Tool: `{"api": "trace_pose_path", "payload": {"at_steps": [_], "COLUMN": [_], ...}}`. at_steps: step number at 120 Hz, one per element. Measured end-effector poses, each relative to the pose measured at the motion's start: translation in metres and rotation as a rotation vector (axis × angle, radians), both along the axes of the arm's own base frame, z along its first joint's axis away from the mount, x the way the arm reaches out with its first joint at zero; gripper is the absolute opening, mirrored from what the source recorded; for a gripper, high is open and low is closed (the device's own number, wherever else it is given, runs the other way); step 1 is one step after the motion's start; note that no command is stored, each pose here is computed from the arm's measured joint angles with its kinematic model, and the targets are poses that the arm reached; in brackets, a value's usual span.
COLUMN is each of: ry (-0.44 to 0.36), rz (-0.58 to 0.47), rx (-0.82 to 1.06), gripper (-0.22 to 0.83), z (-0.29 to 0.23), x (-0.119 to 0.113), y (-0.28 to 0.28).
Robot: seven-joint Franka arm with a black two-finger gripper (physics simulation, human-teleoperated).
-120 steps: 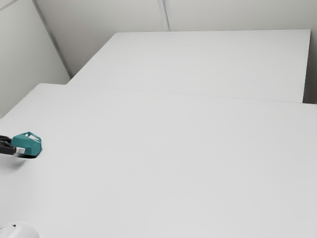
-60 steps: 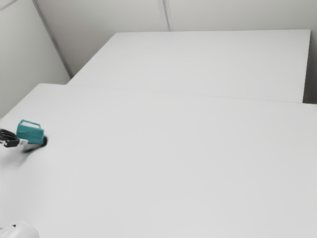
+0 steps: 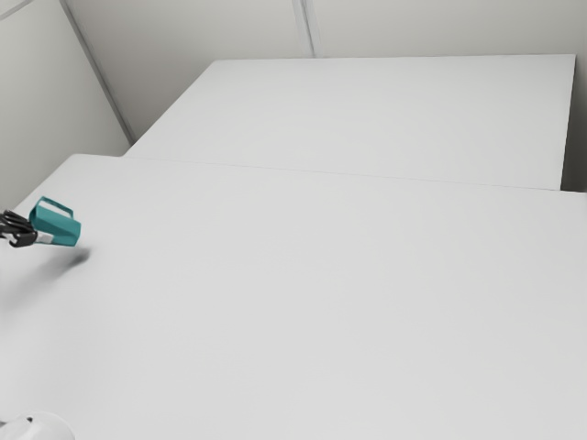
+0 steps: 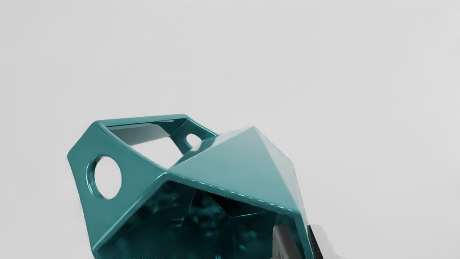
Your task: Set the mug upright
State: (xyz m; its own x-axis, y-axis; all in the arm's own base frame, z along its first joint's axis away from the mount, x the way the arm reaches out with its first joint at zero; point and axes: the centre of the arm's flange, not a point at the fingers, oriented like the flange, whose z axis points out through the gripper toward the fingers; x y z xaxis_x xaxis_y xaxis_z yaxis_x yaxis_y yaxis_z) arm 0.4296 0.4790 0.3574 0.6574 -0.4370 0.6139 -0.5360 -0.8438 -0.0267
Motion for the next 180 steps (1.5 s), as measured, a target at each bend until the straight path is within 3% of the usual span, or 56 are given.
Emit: {"api": "trace_pose_path", "payload": {"at_steps": [47,98,147,180], "ry": [0.136,0.311,0.460,0.554], "rz": [-0.023,-0.054,-0.114,-0.108], "rx": [0.077,0.085,0.106,0.135], "gripper": [-0.17,-0.16,-0.16,-0.16], "z": [0.066,0.080,0.063,0.055], "x": [0.016,0.051,0.098,0.107], "y": [-0.120,-0.226,-0.374,-0.447]}}
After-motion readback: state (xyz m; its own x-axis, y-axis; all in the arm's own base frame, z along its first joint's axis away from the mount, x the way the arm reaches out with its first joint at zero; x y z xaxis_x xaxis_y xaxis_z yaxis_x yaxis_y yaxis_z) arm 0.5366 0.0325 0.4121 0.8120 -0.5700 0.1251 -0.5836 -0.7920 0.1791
